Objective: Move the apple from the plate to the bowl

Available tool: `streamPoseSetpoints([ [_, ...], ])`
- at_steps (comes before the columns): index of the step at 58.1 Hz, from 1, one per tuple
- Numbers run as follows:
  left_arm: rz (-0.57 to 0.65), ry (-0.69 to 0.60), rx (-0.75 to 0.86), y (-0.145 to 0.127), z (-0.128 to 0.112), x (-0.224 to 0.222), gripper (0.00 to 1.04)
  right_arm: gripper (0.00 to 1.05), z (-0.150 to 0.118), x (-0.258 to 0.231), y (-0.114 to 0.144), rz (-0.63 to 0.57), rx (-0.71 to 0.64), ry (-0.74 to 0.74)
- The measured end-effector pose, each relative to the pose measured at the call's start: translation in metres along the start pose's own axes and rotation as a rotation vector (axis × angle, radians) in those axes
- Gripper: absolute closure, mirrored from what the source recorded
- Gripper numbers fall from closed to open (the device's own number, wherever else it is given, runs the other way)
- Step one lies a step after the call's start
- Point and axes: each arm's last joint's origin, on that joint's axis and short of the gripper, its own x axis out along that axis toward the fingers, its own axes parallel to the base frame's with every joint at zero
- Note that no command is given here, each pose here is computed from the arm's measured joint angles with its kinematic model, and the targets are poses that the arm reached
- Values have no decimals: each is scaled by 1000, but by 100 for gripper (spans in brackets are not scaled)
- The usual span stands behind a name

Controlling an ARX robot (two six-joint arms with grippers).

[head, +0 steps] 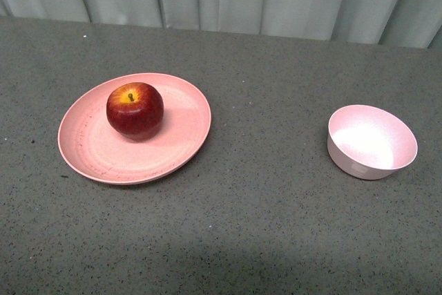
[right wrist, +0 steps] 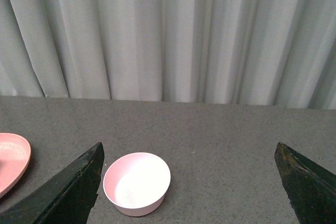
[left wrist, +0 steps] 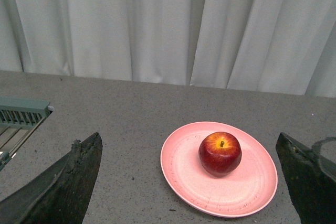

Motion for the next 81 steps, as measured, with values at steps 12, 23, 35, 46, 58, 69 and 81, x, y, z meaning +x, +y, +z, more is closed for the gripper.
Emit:
streamPoseSetpoints([
  [12, 0, 0, 0, 0, 0, 0, 7, 9, 0, 0, 0, 0, 0, 0],
  [23, 0, 0, 0, 0, 0, 0, 7, 9, 0, 0, 0, 0, 0, 0],
  [35, 0, 0, 0, 0, 0, 0, 7, 9, 0, 0, 0, 0, 0, 0],
  [46, 0, 0, 0, 0, 0, 0, 7, 9, 0, 0, 0, 0, 0, 0],
  [58, 0, 0, 0, 0, 0, 0, 7, 9, 0, 0, 0, 0, 0, 0],
  [69, 0, 0, 0, 0, 0, 0, 7, 9, 0, 0, 0, 0, 0, 0],
  [81, 0, 0, 0, 0, 0, 0, 7, 9, 0, 0, 0, 0, 0, 0],
])
